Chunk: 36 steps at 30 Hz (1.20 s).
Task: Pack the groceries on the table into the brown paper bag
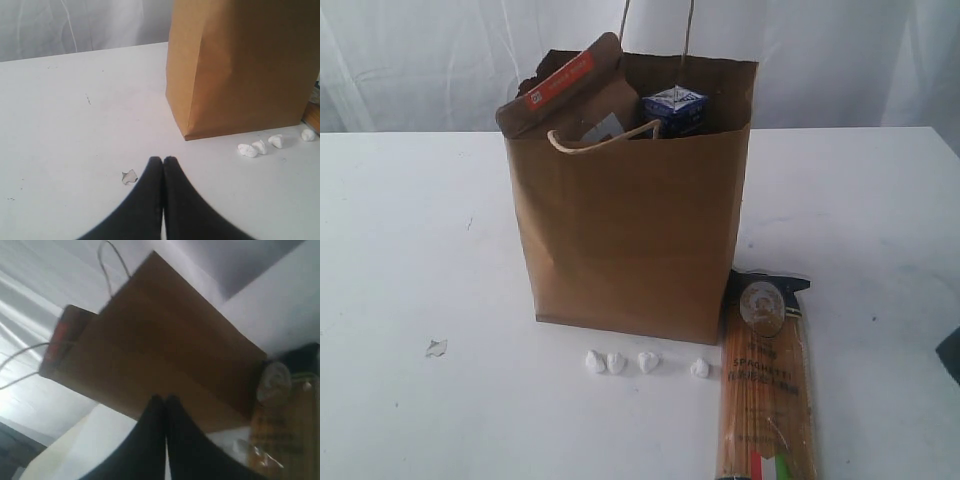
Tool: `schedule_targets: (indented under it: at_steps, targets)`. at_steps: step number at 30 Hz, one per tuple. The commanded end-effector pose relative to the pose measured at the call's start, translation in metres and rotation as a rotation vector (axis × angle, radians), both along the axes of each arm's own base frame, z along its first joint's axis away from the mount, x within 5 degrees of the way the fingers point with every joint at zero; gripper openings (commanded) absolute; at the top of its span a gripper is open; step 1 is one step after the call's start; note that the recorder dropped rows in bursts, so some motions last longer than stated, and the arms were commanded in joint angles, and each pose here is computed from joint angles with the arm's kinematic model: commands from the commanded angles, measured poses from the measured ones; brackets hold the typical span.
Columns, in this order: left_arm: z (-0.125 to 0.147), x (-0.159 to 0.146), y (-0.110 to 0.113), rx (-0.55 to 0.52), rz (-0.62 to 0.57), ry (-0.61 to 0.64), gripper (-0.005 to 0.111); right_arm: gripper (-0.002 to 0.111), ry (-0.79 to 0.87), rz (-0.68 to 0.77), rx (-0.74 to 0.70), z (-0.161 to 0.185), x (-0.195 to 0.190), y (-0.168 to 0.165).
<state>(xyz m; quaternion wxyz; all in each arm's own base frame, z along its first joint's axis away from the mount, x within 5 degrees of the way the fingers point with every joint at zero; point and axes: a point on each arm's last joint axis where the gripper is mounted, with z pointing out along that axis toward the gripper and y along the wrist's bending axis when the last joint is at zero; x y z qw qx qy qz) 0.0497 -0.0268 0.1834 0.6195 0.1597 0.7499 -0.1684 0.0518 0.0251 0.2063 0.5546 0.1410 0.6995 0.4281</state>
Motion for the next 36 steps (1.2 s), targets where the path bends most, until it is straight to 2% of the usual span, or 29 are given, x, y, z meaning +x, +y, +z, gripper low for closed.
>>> schedule_targets:
  at_steps: [1,4,7,10,12,15,17,18,22,23,25,33,36]
  targets:
    - [-0.001,0.0,0.0,-0.012,0.003,0.003,0.0,0.0,0.141,-0.043,-0.135,0.015,-0.003,-0.006]
    - [-0.001,0.0,0.0,-0.012,0.003,0.003,0.0,0.0,0.221,-0.052,-0.243,0.04,0.0,-0.007]
    - [-0.001,0.0,0.0,-0.012,0.003,0.003,0.0,0.0,0.293,-0.029,-0.433,0.064,0.011,-0.003]
    - [-0.001,0.0,0.0,-0.012,0.003,0.003,0.0,0.0,0.414,0.056,-0.664,0.083,0.029,0.006]
    - [-0.001,0.0,0.0,-0.012,0.003,0.003,0.0,0.001,0.497,0.133,-0.747,0.093,0.047,0.018]
    - [-0.001,0.0,0.0,-0.012,0.003,0.003,0.0,0.012,0.562,0.279,-0.838,0.1,0.073,0.042]
    - [-0.001,0.0,0.0,-0.012,0.003,0.003,0.0,0.026,0.594,0.362,-0.882,0.097,0.09,0.06]
    - [-0.001,0.0,0.0,-0.012,0.003,0.003,0.0,0.034,0.606,0.391,-0.9,0.095,0.095,0.067]
    - [-0.001,0.0,0.0,-0.012,0.003,0.003,0.0,0.078,0.662,0.448,-0.934,0.076,0.11,0.091]
    - [-0.001,0.0,0.0,-0.012,0.003,0.003,0.0,0.085,0.684,0.44,-0.922,0.072,0.111,0.093]
    - [-0.001,0.0,0.0,-0.012,0.003,0.003,0.0,0.09,0.712,0.41,-0.892,0.065,0.114,0.098]
    - [-0.001,0.0,0.0,-0.012,0.003,0.003,0.0,0.09,0.858,0.304,-0.842,0.031,0.121,0.104]
    - [-0.001,0.0,0.0,-0.012,0.003,0.003,0.0,0.09,0.841,0.305,-0.827,0.021,0.127,0.11]
